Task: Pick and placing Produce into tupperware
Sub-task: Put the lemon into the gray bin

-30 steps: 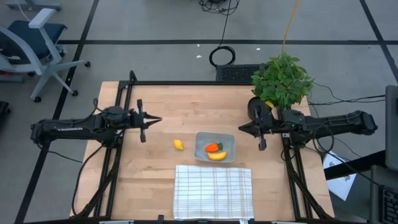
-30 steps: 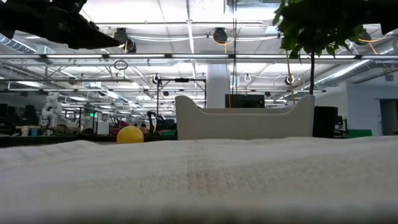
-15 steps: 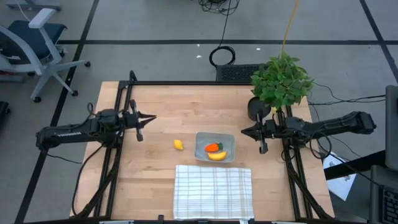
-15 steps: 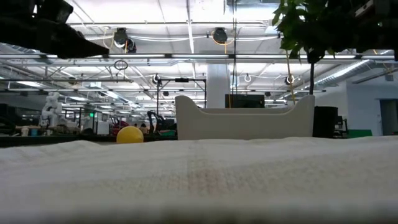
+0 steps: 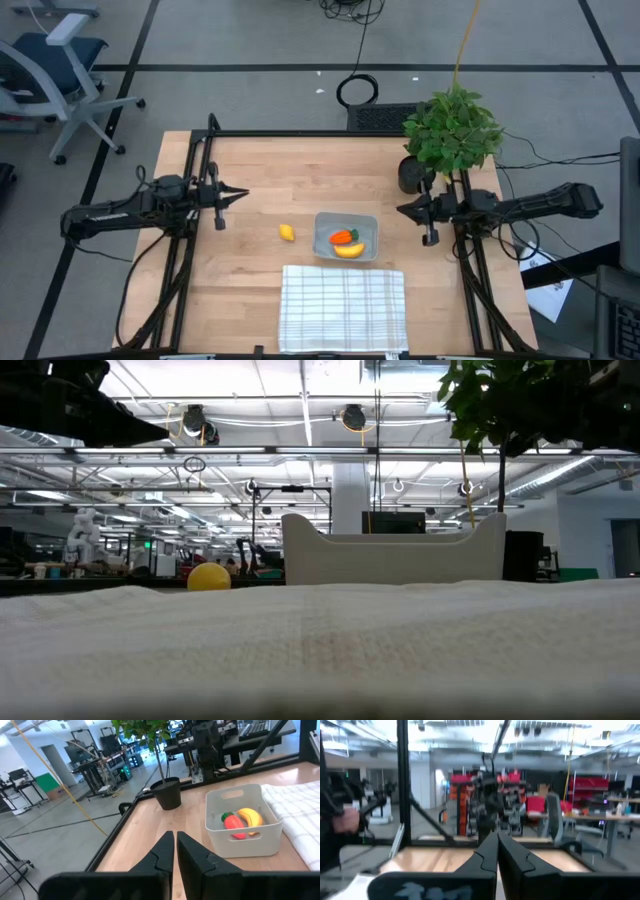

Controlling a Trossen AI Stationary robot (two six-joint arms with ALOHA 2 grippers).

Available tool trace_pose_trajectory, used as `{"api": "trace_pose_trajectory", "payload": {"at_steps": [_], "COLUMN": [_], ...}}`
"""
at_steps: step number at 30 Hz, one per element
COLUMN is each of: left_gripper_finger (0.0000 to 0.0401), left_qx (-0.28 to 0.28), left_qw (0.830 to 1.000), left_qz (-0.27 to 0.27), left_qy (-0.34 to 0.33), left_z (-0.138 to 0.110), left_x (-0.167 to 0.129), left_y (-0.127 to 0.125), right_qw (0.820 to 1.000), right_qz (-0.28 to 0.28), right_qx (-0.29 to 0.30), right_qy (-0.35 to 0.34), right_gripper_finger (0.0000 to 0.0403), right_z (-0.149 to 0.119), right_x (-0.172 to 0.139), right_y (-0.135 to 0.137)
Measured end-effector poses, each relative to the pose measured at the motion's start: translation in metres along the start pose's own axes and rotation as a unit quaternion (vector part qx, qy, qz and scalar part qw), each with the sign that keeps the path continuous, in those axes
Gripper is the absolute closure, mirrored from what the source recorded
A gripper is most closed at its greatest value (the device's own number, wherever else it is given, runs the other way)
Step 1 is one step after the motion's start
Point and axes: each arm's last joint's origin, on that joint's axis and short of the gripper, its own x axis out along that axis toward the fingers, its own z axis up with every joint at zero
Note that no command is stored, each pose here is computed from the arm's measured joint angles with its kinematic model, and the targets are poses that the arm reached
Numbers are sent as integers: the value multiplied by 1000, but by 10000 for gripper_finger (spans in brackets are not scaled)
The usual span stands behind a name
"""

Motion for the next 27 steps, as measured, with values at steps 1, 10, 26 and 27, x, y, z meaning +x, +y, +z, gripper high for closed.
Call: {"api": "trace_pose_trajectory", "payload": {"at_steps": [1,10,26,27], "left_gripper_finger": [375,375,375,375], "left_qx": [0,0,7,9], "left_qw": [1000,1000,999,999], "left_qz": [0,-1,41,41], "left_qy": [-1,-1,21,21], "left_z": [0,0,-2,-2], "left_x": [0,0,0,0], "left_y": [0,0,2,2], "right_qw": [1000,1000,1000,1000], "right_qz": [0,0,-2,-4], "right_qx": [1,-5,-8,-8], "right_qy": [2,1,17,19], "right_gripper_finger": [403,403,403,403], "right_z": [0,0,-3,-3], "right_x": [0,-1,-2,-2], "right_y": [0,0,0,-1]}}
